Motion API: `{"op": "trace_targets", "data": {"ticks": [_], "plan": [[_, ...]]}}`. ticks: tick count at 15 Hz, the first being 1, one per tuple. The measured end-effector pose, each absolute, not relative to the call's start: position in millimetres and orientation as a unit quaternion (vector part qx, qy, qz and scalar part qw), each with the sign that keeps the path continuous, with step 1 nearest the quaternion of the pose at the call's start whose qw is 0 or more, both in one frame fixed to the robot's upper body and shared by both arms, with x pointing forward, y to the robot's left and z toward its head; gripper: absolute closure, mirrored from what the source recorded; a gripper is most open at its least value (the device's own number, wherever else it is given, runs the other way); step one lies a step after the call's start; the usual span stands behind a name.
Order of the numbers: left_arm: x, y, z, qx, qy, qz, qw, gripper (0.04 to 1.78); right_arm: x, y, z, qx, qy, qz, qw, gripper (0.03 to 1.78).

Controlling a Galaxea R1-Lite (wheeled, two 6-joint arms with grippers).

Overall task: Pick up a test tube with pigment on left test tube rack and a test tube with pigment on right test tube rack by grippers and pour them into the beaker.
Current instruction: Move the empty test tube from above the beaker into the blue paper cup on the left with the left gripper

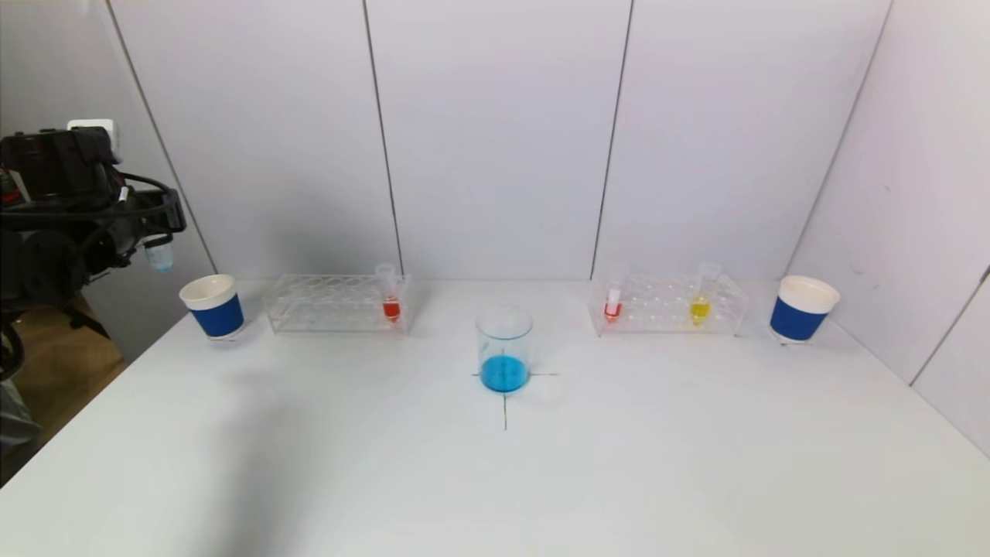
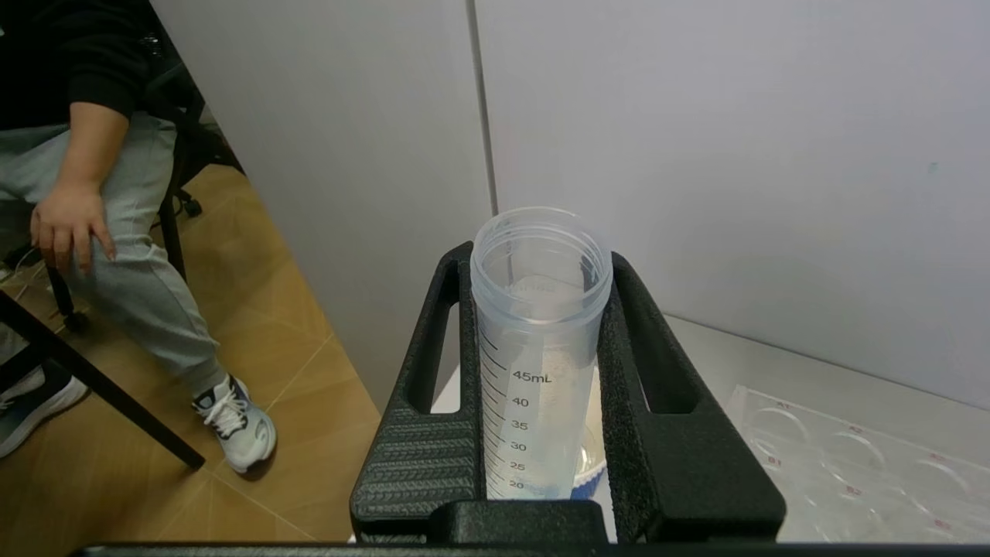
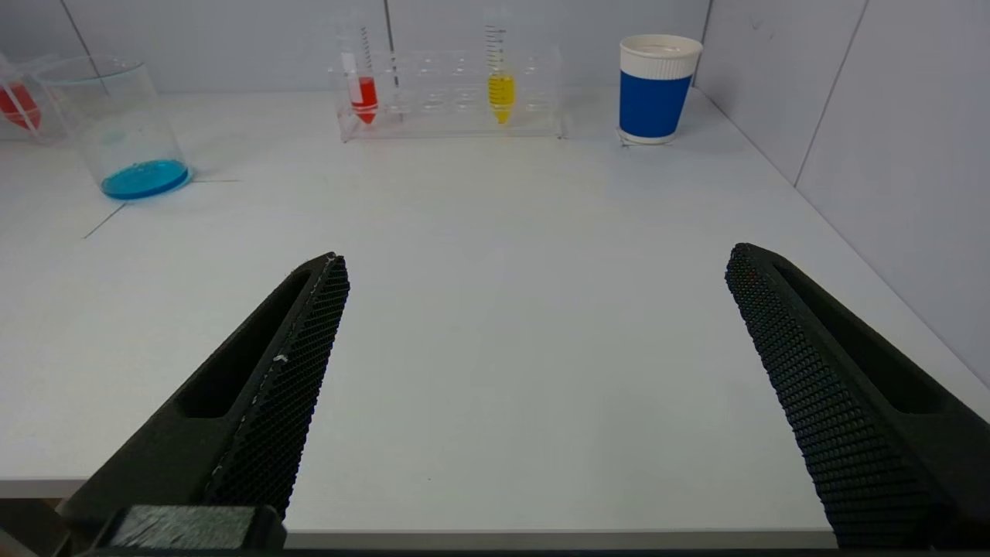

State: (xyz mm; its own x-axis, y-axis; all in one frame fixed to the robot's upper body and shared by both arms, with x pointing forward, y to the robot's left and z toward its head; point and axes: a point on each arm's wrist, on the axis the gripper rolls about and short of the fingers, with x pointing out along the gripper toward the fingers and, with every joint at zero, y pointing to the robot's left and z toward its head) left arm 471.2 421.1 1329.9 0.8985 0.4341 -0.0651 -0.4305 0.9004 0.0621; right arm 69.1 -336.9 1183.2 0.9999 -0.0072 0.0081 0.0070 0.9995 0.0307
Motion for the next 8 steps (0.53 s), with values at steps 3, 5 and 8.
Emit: {"op": "trace_targets", "data": {"ticks": [3,5,8], "plan": [[493.6,426.7,1305.4,0.025,0.041,0.222,0.974,1.38,69.1,-336.9,1183.2,0.015,-0.004,-0.003,1.0,0.04],[506.4,429.8,1292.4,0.025,0.046,0.222,0.974,1.38,69.1,-336.9,1183.2,0.015,-0.004,-0.003,1.0,0.04],[523.3,435.0,1277.3,0.024,0.052,0.219,0.974,1.38,69.1,-336.9,1183.2,0.015,-0.004,-0.003,1.0,0.04]]}}
